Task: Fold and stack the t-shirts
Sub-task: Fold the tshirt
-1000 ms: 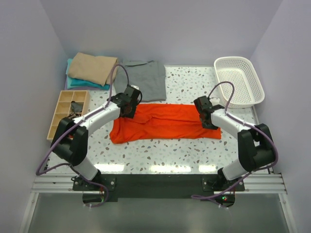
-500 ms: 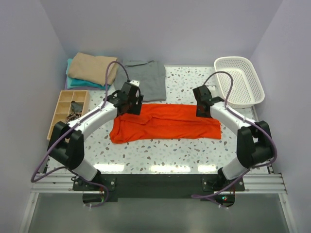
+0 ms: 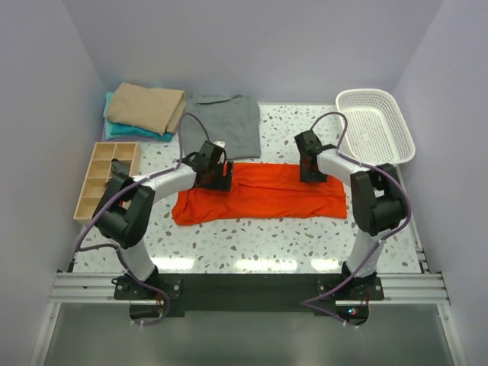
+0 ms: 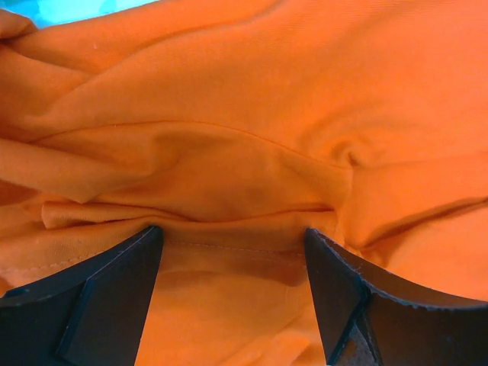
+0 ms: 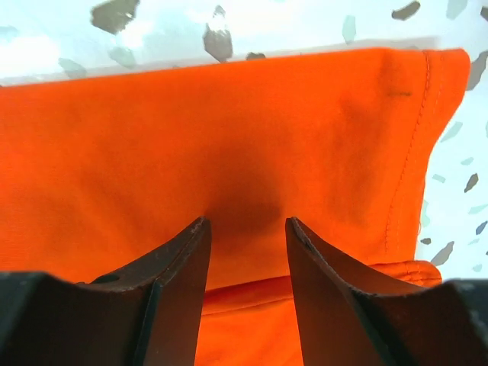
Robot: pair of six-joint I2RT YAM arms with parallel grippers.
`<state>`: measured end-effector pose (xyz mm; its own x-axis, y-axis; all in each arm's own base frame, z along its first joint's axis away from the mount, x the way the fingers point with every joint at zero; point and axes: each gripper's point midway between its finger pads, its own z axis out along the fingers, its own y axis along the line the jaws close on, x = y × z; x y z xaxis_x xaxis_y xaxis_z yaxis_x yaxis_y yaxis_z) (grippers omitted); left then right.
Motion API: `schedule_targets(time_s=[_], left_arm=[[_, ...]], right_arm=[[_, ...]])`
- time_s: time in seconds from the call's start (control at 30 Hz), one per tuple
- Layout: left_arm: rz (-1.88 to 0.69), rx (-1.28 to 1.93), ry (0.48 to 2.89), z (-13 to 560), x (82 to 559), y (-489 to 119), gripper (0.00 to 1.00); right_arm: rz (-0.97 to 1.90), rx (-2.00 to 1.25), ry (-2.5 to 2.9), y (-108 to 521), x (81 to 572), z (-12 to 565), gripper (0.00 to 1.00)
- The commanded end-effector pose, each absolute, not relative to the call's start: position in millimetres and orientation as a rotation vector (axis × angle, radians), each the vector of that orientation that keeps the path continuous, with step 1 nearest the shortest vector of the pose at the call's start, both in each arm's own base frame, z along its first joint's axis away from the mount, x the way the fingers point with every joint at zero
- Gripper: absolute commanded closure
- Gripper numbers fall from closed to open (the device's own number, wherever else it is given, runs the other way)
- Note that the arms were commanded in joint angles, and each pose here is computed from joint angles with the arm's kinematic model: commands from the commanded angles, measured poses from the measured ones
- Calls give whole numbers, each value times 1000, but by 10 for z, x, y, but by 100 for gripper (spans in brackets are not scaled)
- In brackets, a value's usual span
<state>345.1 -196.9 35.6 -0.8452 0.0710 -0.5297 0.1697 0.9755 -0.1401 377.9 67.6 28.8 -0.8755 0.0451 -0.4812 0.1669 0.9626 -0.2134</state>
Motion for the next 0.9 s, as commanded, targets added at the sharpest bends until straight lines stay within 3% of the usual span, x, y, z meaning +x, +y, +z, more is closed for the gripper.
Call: schedule_targets(time_s=[0.0, 0.3, 0.53, 0.87], left_arm=[[-232, 74, 2552, 300, 3667, -1952, 20], [-200, 142, 2669, -96, 3760, -2014, 20], [-245, 338, 2682, -201, 3721, -2307, 21], [-348, 749, 2631, -273, 3201, -3506, 22]], right_arm=[[-348, 198, 2679, 553, 3520, 274, 52], [-67, 285, 2878, 762, 2573, -105, 59], [7, 218, 2927, 979, 1923, -55, 59], [44, -31, 2977, 1529, 1103, -66, 58]])
